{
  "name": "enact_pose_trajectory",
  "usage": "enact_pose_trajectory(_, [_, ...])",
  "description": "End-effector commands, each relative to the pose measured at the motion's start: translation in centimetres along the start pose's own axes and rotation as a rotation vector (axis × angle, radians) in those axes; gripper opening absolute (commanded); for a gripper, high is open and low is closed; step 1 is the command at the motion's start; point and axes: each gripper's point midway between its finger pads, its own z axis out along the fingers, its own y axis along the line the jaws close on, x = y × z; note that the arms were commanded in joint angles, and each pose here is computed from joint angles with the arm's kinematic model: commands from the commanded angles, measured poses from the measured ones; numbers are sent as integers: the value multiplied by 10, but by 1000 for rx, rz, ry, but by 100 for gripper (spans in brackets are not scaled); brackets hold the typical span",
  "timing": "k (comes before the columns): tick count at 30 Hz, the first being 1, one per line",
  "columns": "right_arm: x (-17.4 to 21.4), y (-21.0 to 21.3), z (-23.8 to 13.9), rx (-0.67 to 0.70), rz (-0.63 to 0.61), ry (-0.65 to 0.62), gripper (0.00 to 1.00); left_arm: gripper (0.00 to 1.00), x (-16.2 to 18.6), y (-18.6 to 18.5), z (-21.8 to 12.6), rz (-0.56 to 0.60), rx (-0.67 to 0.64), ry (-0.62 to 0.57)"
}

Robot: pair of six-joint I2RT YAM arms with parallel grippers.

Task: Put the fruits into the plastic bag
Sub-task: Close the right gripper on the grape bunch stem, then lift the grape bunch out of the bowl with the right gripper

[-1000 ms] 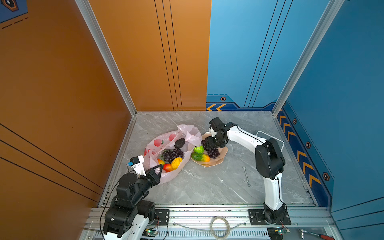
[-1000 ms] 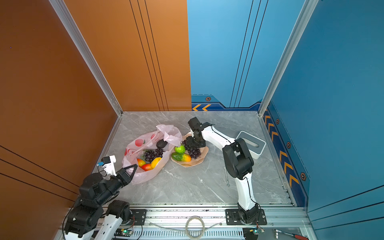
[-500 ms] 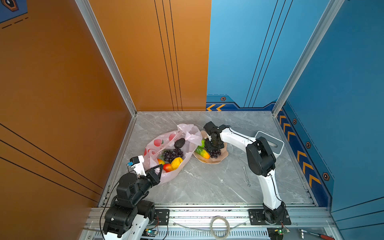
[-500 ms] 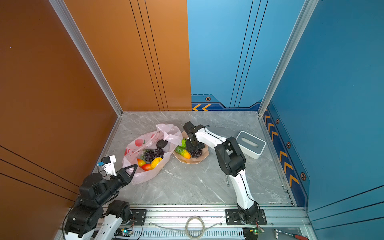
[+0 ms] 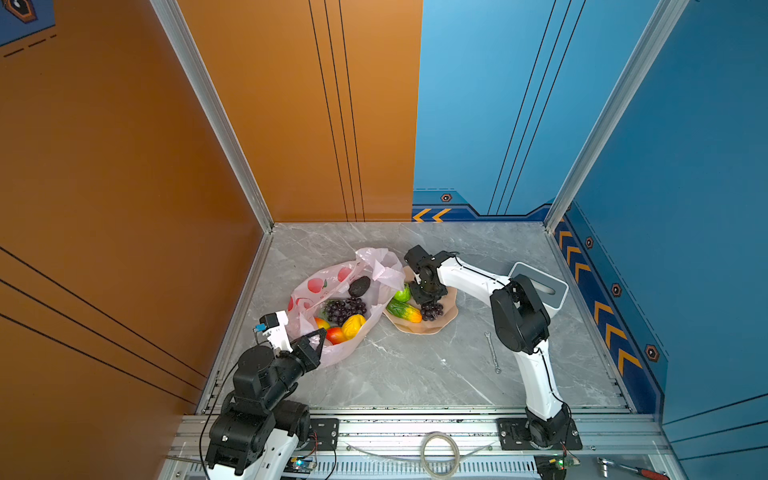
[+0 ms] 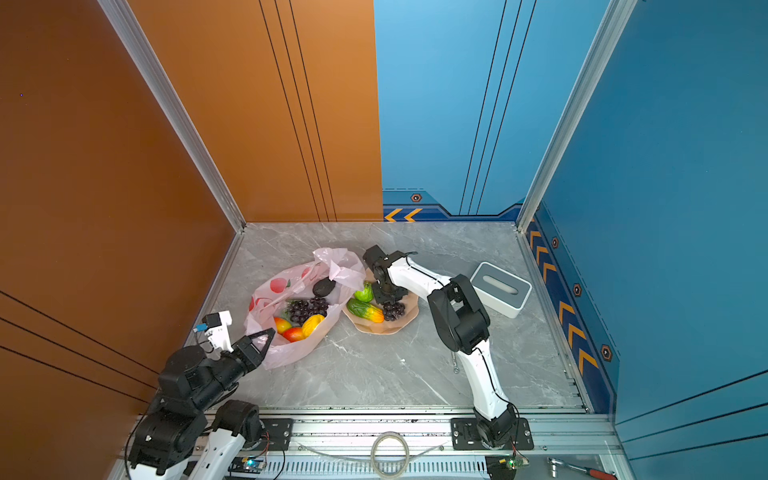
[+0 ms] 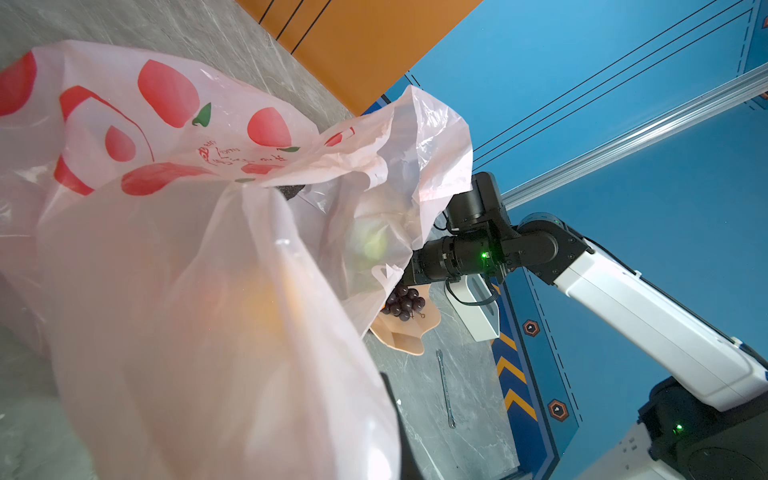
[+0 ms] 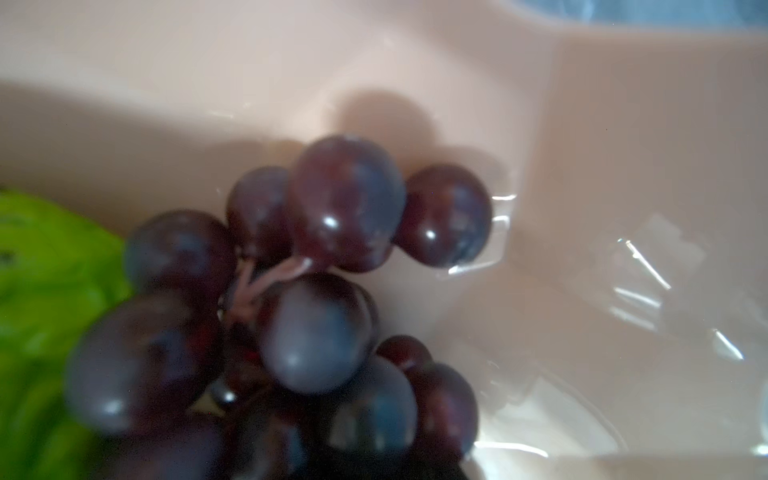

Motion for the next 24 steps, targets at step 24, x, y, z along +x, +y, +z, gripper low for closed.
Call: enact_pose_trajectory(24, [-17,13,-83,-572,321,-168,18,0,2,1,-2,-8,0,4])
